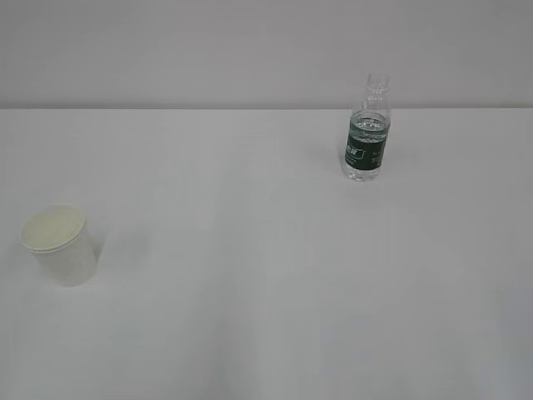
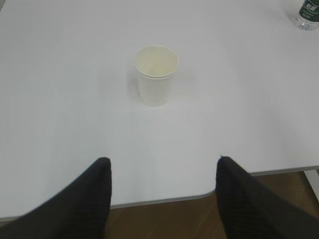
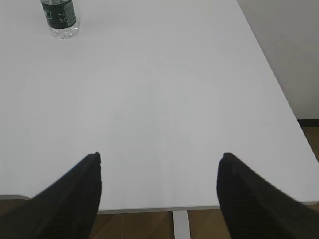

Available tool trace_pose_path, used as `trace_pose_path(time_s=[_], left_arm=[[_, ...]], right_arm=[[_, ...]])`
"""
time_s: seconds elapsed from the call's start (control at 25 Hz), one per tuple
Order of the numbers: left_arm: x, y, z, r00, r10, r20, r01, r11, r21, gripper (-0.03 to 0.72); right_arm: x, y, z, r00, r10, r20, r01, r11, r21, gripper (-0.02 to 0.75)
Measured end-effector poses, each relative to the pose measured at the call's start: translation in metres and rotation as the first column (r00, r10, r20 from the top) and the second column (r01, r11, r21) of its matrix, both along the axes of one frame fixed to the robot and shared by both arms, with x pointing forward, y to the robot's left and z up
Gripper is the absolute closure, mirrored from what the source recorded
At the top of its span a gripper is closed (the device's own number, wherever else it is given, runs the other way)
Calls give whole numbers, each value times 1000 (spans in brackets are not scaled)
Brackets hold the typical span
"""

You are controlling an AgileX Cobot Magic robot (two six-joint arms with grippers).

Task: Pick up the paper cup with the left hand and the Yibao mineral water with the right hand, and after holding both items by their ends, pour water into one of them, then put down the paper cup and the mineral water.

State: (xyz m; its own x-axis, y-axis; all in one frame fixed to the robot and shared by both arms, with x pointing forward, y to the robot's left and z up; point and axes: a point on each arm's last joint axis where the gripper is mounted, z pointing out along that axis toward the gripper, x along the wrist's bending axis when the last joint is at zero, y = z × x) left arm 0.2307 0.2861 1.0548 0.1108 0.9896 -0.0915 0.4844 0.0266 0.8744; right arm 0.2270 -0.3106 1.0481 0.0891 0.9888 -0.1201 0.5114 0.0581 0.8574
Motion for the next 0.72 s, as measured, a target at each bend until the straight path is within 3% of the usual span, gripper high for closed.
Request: trace_pose_path(time_s=[0.72], left_arm=[[0, 0, 0, 1000, 0, 0, 0, 1000, 0, 223]], right_arm=[[0, 0, 0, 1000, 0, 0, 0, 1000, 0, 188]])
